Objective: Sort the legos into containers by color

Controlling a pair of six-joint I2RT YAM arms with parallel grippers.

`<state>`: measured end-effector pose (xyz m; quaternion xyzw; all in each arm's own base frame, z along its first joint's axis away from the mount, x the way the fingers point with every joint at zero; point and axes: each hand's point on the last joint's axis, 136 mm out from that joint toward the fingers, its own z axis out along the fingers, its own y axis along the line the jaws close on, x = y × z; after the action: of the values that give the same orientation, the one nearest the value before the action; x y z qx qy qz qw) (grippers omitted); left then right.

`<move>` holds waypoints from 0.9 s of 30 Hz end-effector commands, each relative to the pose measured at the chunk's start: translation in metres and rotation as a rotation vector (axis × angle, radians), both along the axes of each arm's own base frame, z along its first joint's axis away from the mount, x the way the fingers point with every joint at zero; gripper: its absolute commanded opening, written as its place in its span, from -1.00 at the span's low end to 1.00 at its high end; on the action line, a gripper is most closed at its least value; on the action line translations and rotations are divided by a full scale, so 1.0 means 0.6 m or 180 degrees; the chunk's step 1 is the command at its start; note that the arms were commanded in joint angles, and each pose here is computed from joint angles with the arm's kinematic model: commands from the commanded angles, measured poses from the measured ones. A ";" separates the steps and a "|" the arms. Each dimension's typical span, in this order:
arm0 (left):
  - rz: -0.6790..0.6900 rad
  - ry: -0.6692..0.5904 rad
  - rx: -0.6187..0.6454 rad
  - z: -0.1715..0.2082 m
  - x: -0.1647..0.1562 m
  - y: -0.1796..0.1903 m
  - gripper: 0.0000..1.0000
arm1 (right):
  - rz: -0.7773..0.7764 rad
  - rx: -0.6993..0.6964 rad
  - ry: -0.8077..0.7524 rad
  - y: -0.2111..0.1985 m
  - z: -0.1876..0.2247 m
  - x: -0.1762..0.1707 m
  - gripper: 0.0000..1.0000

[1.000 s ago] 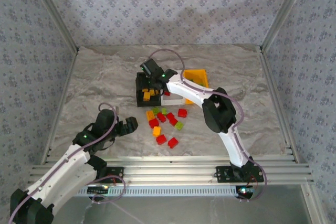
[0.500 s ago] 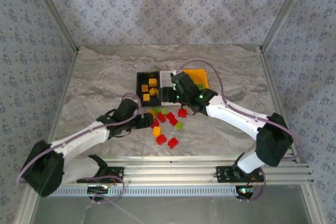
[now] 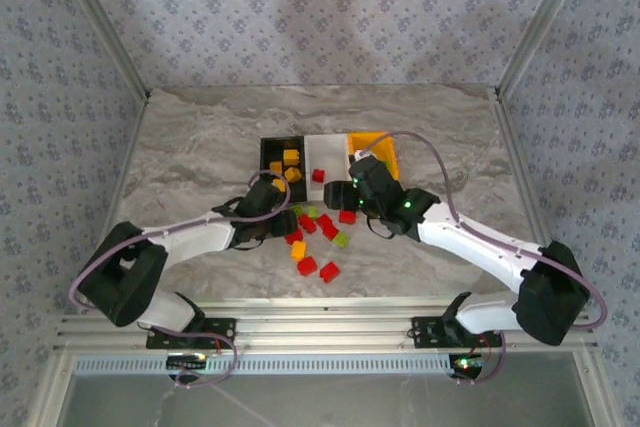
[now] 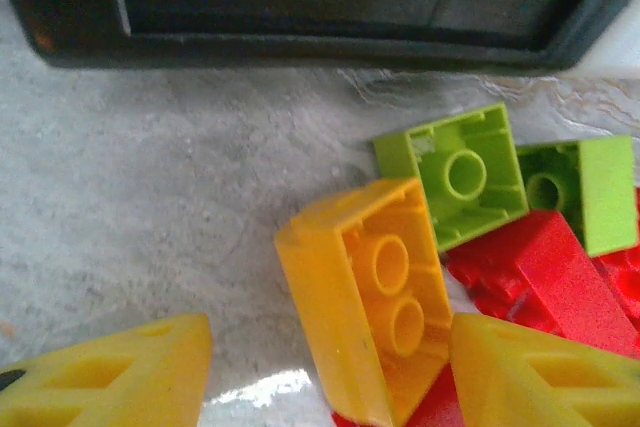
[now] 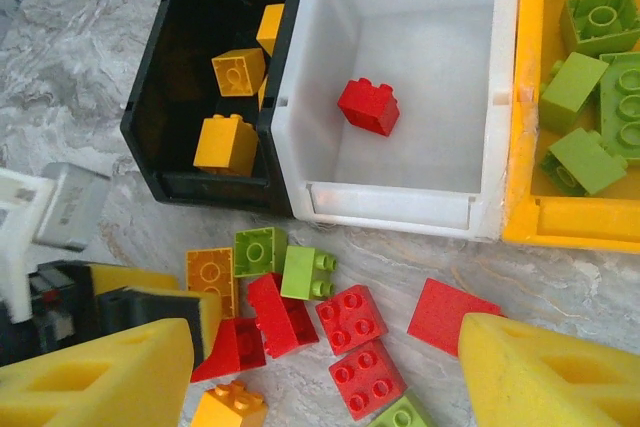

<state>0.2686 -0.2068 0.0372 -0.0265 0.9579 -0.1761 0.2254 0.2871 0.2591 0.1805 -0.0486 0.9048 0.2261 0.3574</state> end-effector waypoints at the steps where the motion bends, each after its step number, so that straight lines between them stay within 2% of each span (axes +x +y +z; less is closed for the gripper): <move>1: -0.0025 -0.0136 -0.0109 0.011 0.031 -0.016 0.20 | -0.0122 -0.0031 -0.0002 -0.020 -0.002 -0.002 0.45; 9: 0.0053 -0.0049 -0.0070 -0.012 0.030 0.000 -0.21 | -0.0153 -0.0027 0.0010 -0.033 -0.005 -0.010 0.46; 17: 0.0103 -0.0065 -0.0004 0.010 -0.001 0.034 -0.57 | -0.0199 -0.0012 0.0023 -0.039 -0.011 -0.010 0.46; 23: 0.0157 -0.0377 -0.0044 0.090 -0.028 0.071 -0.62 | -0.0286 -0.0023 0.0063 -0.053 -0.019 -0.009 0.46; 27: 0.0203 -0.0670 -0.0158 0.161 -0.010 0.084 -0.57 | -0.0331 0.0015 0.0072 -0.058 -0.028 -0.011 0.46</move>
<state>0.2570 -0.1677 0.1153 -0.0452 0.9238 -0.2115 0.3159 0.2811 0.2331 0.1652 -0.0185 0.9104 0.2147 0.3532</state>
